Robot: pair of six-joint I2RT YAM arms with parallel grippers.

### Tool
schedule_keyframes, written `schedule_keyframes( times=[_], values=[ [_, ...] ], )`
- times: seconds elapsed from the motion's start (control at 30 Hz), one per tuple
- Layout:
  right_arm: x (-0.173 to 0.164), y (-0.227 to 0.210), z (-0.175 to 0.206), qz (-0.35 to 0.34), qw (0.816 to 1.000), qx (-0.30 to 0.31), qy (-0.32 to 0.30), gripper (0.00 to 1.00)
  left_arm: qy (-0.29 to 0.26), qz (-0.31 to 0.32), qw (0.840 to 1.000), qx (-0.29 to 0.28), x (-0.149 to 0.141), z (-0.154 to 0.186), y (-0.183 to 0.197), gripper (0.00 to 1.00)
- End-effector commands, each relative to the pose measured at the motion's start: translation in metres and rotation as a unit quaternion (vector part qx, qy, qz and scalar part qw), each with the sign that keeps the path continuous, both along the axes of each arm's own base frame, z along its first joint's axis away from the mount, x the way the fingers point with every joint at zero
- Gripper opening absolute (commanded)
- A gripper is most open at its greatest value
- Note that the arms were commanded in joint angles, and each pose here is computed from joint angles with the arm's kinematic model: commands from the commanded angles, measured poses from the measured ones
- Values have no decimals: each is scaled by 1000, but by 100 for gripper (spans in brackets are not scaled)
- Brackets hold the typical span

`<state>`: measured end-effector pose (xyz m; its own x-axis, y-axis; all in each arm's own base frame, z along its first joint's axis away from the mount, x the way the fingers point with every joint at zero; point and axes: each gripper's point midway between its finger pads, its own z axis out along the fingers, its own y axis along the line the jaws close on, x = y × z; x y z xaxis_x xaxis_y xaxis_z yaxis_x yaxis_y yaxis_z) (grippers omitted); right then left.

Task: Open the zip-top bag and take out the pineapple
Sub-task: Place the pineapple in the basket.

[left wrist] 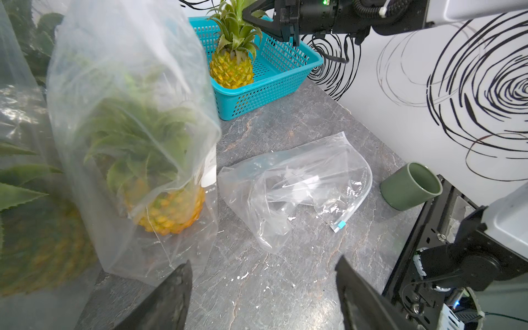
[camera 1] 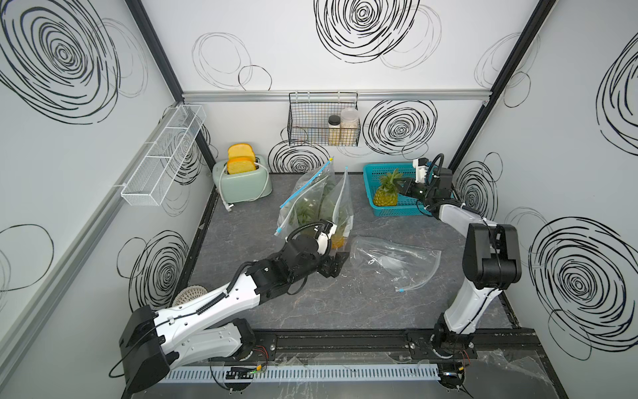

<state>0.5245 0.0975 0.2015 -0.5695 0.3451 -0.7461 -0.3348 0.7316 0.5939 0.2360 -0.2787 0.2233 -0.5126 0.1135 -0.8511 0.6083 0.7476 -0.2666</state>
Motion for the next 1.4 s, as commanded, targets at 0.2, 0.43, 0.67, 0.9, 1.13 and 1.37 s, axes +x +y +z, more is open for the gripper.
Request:
schedule_keyframes(
  times=[0.2,0.43,0.67,0.9,1.13,1.37],
  values=[
    [-8,1,5,0,1000,-1,0,3,-16,14,1000,-20,8,11,3,83],
    [-9,0,4,2,1000,3,4,21,-15,22,999,-19,10,10,7,83],
    [-10,-2,19,1,1000,-9,-12,45,-19,29,999,-20,13,14,11,83],
    [-11,-7,46,-6,999,-20,-42,61,-23,35,999,-22,13,17,17,83],
    [-25,-5,83,-2,997,-23,-70,65,-37,53,998,-11,22,35,26,83],
    [-69,7,123,-8,993,-66,-98,67,-54,60,997,14,39,81,32,85]
  ],
)
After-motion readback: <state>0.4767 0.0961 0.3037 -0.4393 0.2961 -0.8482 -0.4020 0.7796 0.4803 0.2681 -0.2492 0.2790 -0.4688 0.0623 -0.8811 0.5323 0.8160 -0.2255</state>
